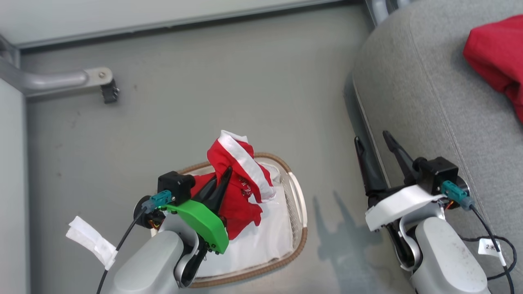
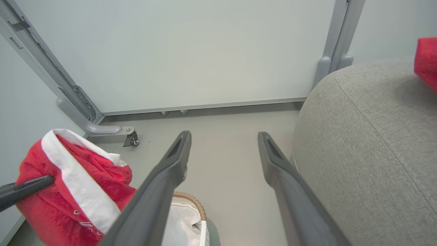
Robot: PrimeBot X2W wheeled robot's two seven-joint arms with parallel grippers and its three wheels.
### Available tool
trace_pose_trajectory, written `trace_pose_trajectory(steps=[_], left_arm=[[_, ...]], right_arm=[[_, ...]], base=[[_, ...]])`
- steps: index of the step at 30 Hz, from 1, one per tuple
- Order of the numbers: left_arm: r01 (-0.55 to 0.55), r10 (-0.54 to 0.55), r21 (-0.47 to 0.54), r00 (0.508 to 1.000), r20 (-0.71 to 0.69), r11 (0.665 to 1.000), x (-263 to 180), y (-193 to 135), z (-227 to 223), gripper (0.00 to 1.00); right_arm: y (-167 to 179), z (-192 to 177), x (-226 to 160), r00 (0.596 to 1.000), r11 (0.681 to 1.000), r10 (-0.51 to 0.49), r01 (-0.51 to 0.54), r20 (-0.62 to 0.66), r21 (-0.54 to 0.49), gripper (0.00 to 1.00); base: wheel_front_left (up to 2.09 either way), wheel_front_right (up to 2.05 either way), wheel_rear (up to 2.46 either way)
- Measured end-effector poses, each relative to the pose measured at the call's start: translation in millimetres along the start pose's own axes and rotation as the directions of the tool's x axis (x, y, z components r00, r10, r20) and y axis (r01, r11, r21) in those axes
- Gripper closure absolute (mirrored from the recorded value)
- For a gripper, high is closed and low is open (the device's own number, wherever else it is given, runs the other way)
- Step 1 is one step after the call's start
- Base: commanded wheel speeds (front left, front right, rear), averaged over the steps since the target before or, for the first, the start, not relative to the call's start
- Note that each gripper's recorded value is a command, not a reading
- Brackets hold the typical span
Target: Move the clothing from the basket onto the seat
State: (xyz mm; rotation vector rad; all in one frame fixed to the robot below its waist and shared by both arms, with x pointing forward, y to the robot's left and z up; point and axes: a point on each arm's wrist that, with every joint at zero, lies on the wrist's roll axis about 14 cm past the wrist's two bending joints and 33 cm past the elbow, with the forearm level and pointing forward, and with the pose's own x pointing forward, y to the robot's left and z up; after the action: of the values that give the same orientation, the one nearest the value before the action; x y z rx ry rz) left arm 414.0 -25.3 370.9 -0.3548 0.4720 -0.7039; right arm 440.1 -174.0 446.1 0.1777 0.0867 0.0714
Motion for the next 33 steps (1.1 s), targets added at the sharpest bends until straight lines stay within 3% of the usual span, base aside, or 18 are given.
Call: trace_pose_trajectory(steps=[7,15,24,28,33], left_arm=[[-0.009,-0.002,0.062,0.985,0.172,0.998,-19.0,-17.5,54.4,1.00],[-0.004,-0.046,0.140,0.936,0.350,0.990,-40.1,-47.4,114.5,1.00],[-0.001,-0.080,0.177,0.891,0.447,0.984,-62.6,-75.1,141.2,1.00],[-0.007,-0.079,0.183,0.885,0.459,0.983,-69.1,-79.1,142.8,1.00],[-0.008,-0.079,0.184,0.885,0.459,0.983,-73.3,-82.7,139.8,1.00]], right_arm=[[16.9,9.2,-17.5,0.999,0.999,0.036,-0.036,0.020,0.011,0.00],[29.8,6.5,-44.3,0.998,0.998,0.062,-0.062,0.011,0.019,0.00],[69.6,19.3,-58.8,0.983,0.984,0.178,-0.178,0.050,-0.002,0.00],[117.9,30.8,-64.0,0.943,0.946,0.323,-0.322,0.084,-0.022,0.00],[170.5,42.2,-68.5,0.864,0.870,0.493,-0.488,0.103,-0.072,0.00]], base=[[0.00,0.00,0.00],[0.00,0.00,0.00],[0.00,0.00,0.00],[0.00,0.00,0.00],[0.00,0.00,0.00]])
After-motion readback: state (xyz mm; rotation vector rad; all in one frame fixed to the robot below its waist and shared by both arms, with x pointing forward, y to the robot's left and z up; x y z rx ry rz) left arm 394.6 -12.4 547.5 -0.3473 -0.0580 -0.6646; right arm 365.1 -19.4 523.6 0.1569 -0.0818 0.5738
